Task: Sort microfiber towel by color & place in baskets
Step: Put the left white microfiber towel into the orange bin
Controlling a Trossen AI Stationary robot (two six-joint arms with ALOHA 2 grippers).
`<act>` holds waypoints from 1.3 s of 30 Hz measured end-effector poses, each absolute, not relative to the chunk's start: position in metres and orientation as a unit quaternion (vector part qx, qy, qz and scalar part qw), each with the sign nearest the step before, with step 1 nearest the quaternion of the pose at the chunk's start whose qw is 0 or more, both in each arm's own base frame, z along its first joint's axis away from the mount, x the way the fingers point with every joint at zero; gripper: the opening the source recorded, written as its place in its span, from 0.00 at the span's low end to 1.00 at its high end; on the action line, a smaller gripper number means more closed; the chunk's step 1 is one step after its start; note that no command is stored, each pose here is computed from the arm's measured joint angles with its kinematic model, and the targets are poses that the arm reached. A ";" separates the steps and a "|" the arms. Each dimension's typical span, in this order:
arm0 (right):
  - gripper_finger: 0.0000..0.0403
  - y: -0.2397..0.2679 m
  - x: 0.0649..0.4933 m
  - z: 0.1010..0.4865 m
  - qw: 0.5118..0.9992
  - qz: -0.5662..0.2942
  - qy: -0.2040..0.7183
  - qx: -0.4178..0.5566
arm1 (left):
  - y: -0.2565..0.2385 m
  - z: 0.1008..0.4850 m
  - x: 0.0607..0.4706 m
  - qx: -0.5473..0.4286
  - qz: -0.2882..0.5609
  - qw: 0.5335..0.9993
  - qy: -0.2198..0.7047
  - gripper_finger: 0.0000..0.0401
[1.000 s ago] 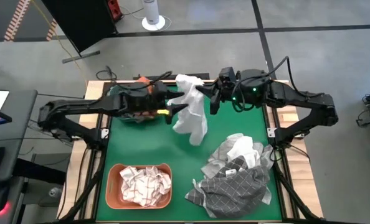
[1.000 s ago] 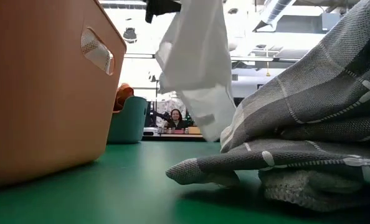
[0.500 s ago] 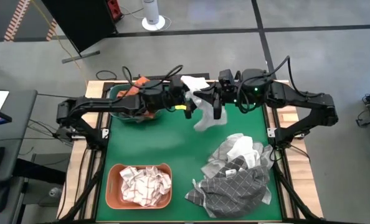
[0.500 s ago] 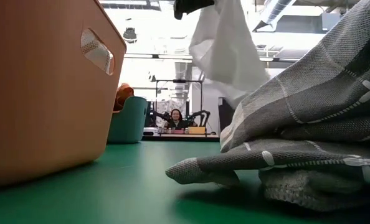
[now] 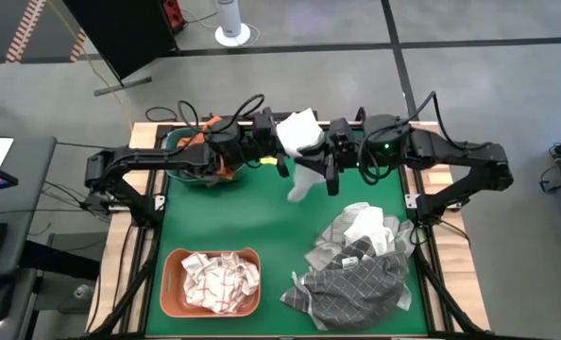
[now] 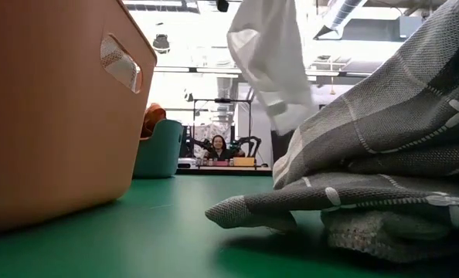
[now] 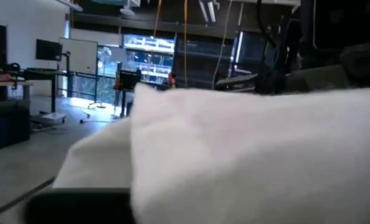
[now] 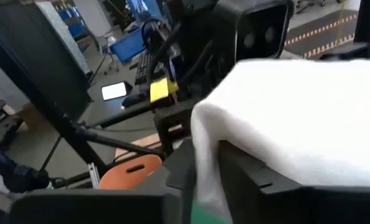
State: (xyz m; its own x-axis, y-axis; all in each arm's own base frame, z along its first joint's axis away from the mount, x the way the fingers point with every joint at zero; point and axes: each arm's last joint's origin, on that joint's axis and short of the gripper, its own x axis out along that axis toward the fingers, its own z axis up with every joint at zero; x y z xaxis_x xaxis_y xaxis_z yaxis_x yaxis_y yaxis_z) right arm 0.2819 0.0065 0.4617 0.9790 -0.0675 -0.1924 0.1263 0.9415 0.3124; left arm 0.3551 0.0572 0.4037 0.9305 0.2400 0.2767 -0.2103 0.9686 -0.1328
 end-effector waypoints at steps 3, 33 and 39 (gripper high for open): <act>0.34 0.011 0.281 0.459 0.979 -0.044 0.105 0.169 | 0.055 0.414 0.347 -0.045 0.100 0.979 -0.169 0.02; 0.65 -0.025 0.272 0.436 0.946 -0.137 0.212 0.203 | -0.006 0.498 0.133 -0.357 -0.264 0.895 -0.037 0.00; 0.65 -0.034 0.271 0.436 0.943 -0.154 0.210 0.207 | -0.027 0.480 0.142 -0.407 -0.291 0.862 0.078 0.00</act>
